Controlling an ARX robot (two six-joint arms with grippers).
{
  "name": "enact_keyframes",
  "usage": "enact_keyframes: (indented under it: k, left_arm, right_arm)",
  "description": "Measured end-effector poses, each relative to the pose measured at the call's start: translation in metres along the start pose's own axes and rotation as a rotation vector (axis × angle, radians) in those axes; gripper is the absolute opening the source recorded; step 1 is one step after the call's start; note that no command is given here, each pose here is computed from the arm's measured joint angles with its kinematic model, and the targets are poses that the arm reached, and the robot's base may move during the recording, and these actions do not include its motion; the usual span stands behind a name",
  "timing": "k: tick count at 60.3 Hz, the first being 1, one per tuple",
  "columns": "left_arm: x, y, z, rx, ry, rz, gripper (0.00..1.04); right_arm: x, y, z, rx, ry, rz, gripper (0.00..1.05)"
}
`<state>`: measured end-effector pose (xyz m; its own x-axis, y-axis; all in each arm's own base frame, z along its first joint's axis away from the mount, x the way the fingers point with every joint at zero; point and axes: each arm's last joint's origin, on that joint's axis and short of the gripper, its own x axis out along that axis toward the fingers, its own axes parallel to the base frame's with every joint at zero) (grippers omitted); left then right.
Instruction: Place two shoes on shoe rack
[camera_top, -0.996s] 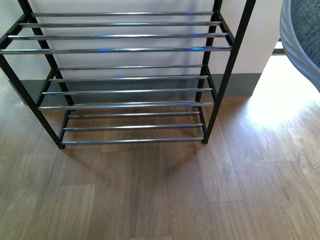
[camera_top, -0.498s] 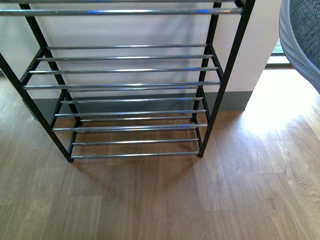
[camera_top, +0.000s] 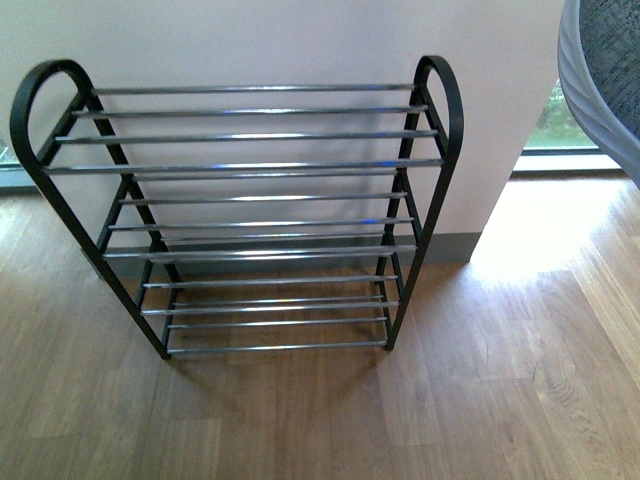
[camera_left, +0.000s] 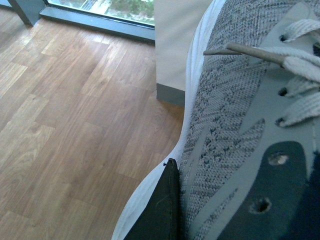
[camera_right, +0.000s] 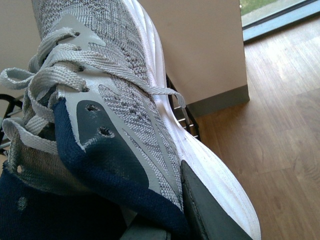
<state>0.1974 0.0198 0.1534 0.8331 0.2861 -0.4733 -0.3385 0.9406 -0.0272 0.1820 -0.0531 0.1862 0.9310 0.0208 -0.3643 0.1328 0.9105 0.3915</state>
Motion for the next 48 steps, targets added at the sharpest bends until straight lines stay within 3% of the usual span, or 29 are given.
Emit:
enact_keyframes:
  k: [18, 26, 32, 48]
  left_arm:
    - [0.0, 0.0, 0.0, 0.0, 0.0, 0.0, 0.02]
    - [0.0, 0.0, 0.0, -0.001, 0.0, 0.0, 0.02]
    - [0.0, 0.0, 0.0, -0.001, 0.0, 0.0, 0.02]
    - [0.0, 0.0, 0.0, -0.001, 0.0, 0.0, 0.02]
  right_arm:
    - [0.0, 0.0, 0.0, -0.002, 0.0, 0.004, 0.01]
    - [0.0, 0.003, 0.006, -0.18, -0.036, 0.161, 0.01]
    - [0.004, 0.012, 0.016, -0.252, -0.035, 0.209, 0.01]
    - [0.051, 0.047, 0.037, -0.255, 0.039, 0.193, 0.01]
